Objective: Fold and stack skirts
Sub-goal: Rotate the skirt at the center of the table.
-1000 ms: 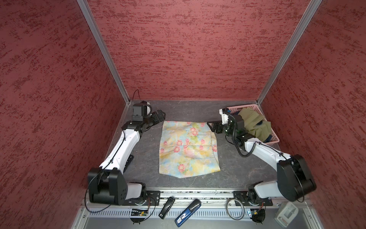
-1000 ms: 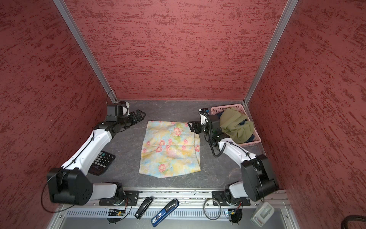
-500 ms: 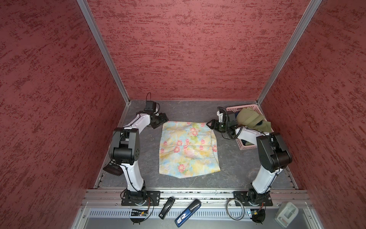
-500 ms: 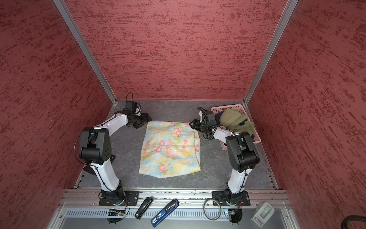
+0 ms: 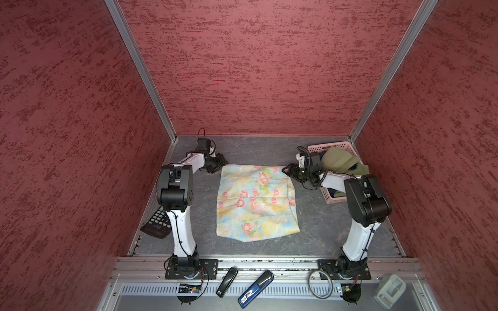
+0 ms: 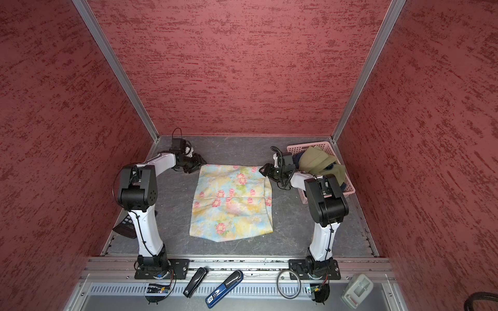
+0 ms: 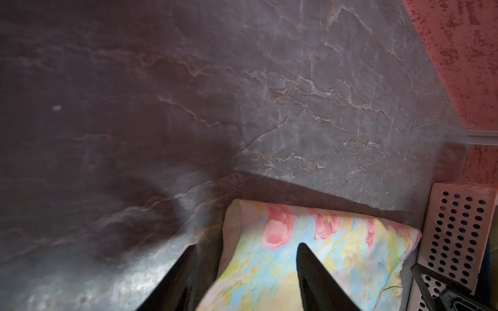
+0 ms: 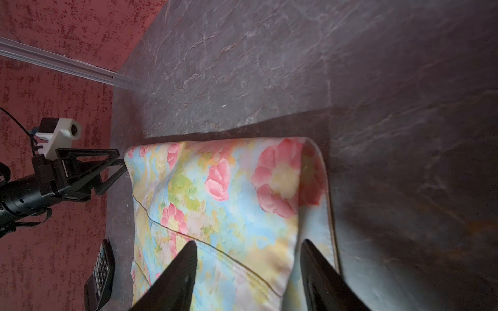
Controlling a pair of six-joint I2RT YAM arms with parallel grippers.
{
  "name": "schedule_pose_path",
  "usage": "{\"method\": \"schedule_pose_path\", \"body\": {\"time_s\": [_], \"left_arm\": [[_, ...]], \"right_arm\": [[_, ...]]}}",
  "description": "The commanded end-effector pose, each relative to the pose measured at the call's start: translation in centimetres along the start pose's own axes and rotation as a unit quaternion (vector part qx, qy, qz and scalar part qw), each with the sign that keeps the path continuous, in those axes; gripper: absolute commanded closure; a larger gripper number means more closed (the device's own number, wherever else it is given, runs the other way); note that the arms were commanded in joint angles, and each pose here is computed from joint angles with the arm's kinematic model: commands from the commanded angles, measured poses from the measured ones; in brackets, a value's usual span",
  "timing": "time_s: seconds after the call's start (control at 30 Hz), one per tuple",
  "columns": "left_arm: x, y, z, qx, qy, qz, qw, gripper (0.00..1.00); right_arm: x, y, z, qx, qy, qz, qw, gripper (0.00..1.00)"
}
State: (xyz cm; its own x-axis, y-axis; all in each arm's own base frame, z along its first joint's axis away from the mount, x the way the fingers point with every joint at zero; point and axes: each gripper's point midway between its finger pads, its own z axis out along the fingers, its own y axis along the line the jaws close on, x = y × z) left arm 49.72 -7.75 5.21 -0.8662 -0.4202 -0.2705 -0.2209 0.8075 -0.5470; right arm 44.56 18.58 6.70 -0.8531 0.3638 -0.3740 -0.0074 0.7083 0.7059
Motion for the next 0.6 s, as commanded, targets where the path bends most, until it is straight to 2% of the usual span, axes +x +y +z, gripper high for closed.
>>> {"method": "schedule_pose_path", "body": {"time_s": [0.0, 0.17, 0.3, 0.5, 0.57], "left_arm": [[-1.1, -2.1, 0.7, 0.057, -0.006, 0.03, 0.998, 0.45], [-1.0, -2.7, 1.4, 0.08, 0.0, 0.034, 0.996, 0.47], [-1.1, -3.1, 1.3, 0.088, 0.0, 0.037, 0.995, 0.54], [-1.5, -3.5, 0.7, 0.098, -0.007, 0.038, 0.994, 0.73], [-1.7, -3.6, 0.5, 0.101, -0.011, 0.038, 0.994, 0.75]], "right_arm": [[-1.1, 0.8, 0.6, -0.022, -0.009, 0.003, 1.0, 0.39], [-1.4, -0.1, 1.2, -0.011, -0.014, 0.007, 1.0, 0.4], [-1.4, -0.2, 2.0, -0.019, -0.009, 0.007, 1.0, 0.4], [-2.5, 1.1, 2.3, -0.053, -0.028, -0.004, 0.998, 0.41], [-2.9, 1.6, 2.4, -0.068, -0.034, -0.008, 0.997, 0.42]]}}
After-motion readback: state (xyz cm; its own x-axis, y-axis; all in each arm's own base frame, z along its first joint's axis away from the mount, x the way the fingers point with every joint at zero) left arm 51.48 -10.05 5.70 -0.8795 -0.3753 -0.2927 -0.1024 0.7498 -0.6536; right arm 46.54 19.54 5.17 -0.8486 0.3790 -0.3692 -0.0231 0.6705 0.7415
